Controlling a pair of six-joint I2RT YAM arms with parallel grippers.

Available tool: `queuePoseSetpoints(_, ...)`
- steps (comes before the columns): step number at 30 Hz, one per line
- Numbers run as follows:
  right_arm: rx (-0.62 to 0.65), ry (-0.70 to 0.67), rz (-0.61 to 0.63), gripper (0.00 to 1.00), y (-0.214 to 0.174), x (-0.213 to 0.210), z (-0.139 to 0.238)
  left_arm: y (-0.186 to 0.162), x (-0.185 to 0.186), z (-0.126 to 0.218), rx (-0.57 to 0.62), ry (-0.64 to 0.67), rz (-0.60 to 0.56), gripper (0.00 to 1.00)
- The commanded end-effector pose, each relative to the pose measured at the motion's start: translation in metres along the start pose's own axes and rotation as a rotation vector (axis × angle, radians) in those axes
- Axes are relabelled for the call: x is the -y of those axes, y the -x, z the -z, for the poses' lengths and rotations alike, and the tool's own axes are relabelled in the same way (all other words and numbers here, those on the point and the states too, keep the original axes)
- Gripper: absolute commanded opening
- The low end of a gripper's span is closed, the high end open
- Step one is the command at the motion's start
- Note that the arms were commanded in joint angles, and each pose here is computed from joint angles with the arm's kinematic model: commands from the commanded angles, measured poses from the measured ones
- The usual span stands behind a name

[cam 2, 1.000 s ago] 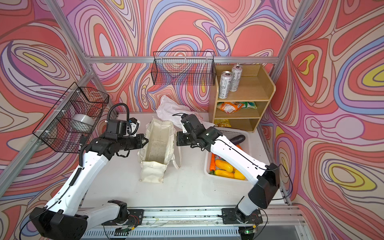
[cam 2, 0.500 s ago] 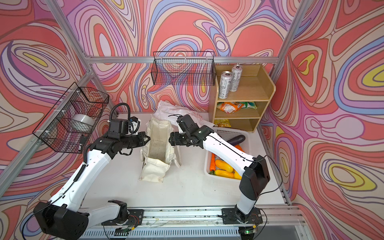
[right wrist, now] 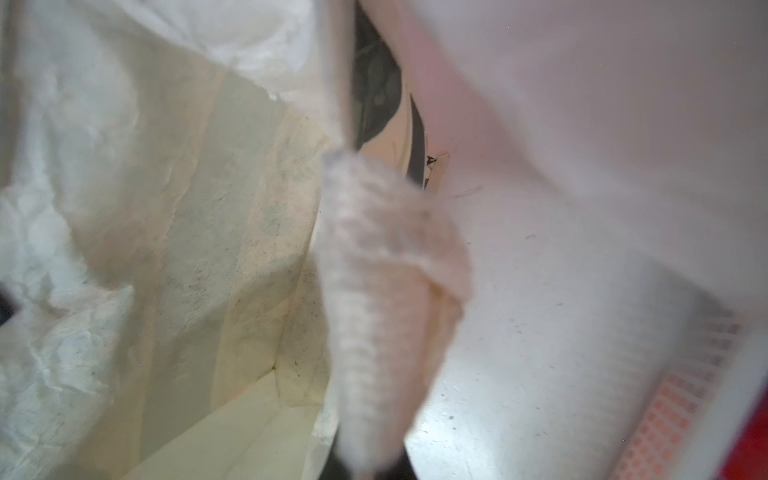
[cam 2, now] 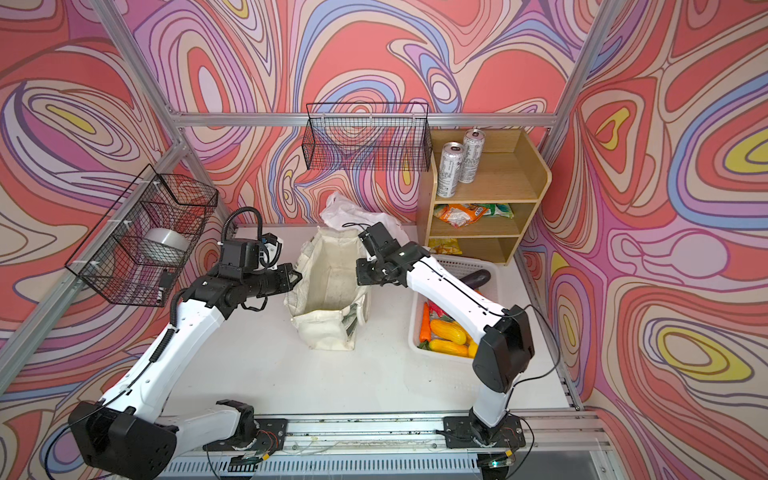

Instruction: Place the mixed food into the grocery bags and tie them

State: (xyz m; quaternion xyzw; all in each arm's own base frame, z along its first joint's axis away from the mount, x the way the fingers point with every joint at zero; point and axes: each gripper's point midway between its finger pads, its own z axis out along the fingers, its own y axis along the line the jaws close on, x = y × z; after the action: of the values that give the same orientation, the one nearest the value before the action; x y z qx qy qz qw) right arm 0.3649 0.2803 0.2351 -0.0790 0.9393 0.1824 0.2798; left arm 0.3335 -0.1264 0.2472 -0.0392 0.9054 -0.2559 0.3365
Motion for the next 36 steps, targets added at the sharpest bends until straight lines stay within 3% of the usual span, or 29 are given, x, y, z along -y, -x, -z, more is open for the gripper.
queuePoseSetpoints(1, 0.036, -0.083, 0.028, 0.00, 0.005, 0.020, 0.017, 0.001, 0.006, -0.009, -0.003, -0.045, 0.041, 0.00)
queuePoseSetpoints(10, -0.063, -0.020, 0.078, 0.00, -0.003, 0.005, -0.004, -0.015, 0.017, -0.032, -0.063, -0.063, 0.045, 0.00)
queuePoseSetpoints(12, -0.094, -0.017, 0.086, 0.18, -0.006, 0.004, -0.012, -0.016, 0.018, -0.034, -0.068, -0.065, 0.055, 0.00)
queuePoseSetpoints(14, -0.073, -0.006, 0.096, 0.43, 0.002, 0.000, -0.001, -0.018, 0.018, -0.036, -0.079, -0.067, 0.064, 0.00)
queuePoseSetpoints(16, -0.043, 0.010, 0.100, 0.60, 0.013, -0.004, 0.016, -0.017, 0.020, -0.035, -0.079, -0.070, 0.069, 0.00)
queuePoseSetpoints(18, 0.026, 0.033, 0.102, 0.66, 0.032, -0.009, 0.048, -0.016, 0.022, -0.034, -0.078, -0.075, 0.069, 0.00)
queuePoseSetpoints(22, 0.174, 0.038, 0.072, 0.68, 0.074, 0.000, 0.107, -0.014, 0.024, -0.034, -0.088, -0.078, 0.069, 0.00)
queuePoseSetpoints(26, 0.389, -0.039, -0.025, 0.69, 0.127, 0.046, 0.168, -0.016, 0.023, -0.038, -0.100, -0.073, 0.078, 0.00)
queuePoseSetpoints(31, 0.692, -0.160, -0.113, 0.80, 0.178, 0.104, 0.240, -0.019, 0.019, -0.042, -0.120, -0.054, 0.080, 0.00)
queuePoseSetpoints(36, 0.793, -0.235, -0.099, 0.91, 0.205, 0.132, 0.259, -0.018, 0.020, -0.042, -0.121, -0.058, 0.063, 0.00)
